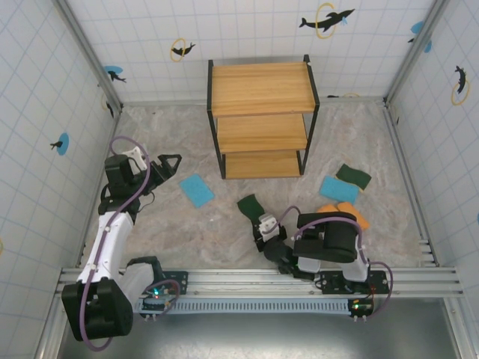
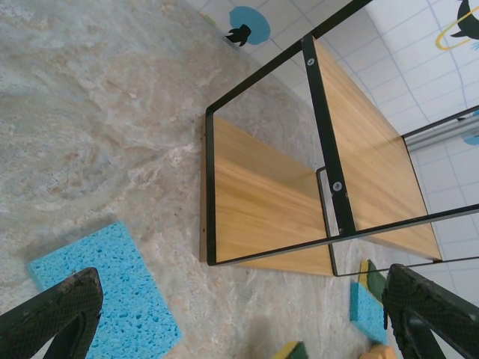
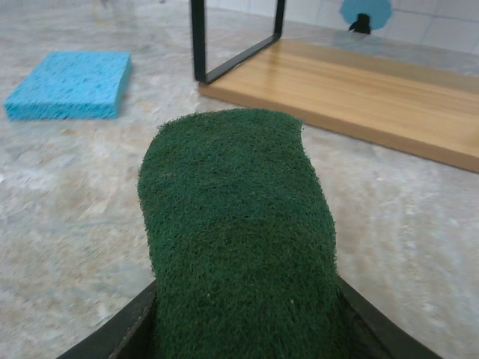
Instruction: Place and organize the cleaning sponges onto the shelf
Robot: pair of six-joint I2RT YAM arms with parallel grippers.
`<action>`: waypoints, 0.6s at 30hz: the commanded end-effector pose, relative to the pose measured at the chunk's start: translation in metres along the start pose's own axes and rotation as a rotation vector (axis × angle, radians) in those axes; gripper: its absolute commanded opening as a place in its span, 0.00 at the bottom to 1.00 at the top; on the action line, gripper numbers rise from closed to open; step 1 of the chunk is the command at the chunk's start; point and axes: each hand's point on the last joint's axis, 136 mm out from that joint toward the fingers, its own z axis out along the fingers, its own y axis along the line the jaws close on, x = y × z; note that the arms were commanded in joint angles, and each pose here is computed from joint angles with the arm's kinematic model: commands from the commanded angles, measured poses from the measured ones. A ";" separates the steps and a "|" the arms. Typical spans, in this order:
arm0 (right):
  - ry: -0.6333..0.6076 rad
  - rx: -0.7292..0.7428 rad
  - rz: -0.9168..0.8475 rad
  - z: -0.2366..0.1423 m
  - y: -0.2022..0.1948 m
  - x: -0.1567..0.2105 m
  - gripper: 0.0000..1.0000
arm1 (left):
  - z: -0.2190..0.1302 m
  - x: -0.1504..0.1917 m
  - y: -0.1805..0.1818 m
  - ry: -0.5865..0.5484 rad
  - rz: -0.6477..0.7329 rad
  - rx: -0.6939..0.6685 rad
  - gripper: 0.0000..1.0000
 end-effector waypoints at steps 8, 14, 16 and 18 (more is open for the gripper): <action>-0.090 0.161 0.175 0.005 -0.051 -0.036 0.51 | 0.001 -0.003 0.003 -0.009 0.016 -0.003 0.97; -0.093 0.197 0.181 0.016 -0.071 -0.042 0.51 | 0.008 -0.002 0.005 0.001 0.012 0.014 0.98; -0.094 0.210 0.181 0.020 -0.077 -0.044 0.51 | 0.009 -0.002 0.006 0.003 0.010 0.020 0.98; -0.098 0.223 0.189 0.025 -0.083 -0.046 0.51 | 0.011 -0.001 0.007 0.009 0.010 0.021 0.98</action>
